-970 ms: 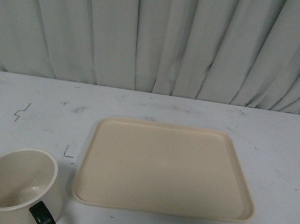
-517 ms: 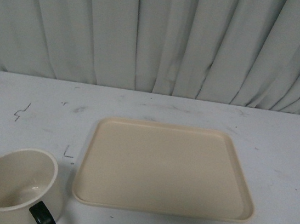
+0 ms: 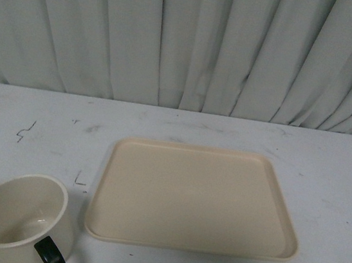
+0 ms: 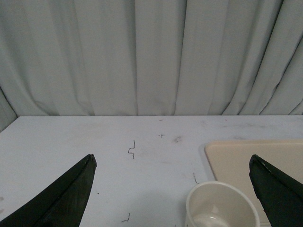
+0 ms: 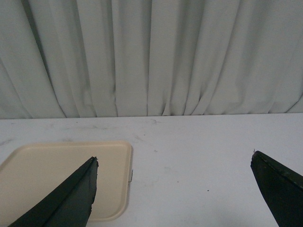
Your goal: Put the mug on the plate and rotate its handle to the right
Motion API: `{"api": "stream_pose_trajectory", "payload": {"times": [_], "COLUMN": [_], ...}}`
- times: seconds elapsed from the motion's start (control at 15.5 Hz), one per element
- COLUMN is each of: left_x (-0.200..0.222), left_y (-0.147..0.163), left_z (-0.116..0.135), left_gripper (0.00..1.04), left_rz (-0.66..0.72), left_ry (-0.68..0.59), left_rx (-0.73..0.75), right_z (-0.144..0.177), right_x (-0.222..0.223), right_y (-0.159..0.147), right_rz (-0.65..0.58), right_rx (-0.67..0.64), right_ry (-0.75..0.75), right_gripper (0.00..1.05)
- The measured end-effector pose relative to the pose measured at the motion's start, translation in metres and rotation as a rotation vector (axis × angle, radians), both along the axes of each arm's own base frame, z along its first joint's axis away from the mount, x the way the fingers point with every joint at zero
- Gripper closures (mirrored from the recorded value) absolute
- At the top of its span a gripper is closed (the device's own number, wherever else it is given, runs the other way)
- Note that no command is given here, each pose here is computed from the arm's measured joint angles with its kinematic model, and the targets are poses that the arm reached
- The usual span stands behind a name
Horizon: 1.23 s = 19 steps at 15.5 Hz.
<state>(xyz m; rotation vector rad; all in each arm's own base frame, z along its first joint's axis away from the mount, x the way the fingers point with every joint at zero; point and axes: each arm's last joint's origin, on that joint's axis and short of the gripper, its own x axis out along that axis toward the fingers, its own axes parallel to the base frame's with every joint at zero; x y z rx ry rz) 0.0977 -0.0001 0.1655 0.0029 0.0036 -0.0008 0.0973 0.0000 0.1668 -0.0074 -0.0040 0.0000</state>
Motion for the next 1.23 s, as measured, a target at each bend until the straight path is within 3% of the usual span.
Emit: {"api": "stream_pose_trajectory", "payload": {"times": [1.23], "left_x": [0.0000], "left_y": [0.0000], "left_z": [-0.0001], "left_gripper": [0.07], "left_rz": [0.000], "left_ry": [0.000], "left_rx": [0.000], "right_z": [0.0000], "right_x": [0.0000], "right_y": [0.0000], "right_rz": [0.000], "right_rx": [0.000], "right_ry": [0.000], "right_gripper": [0.06]}}
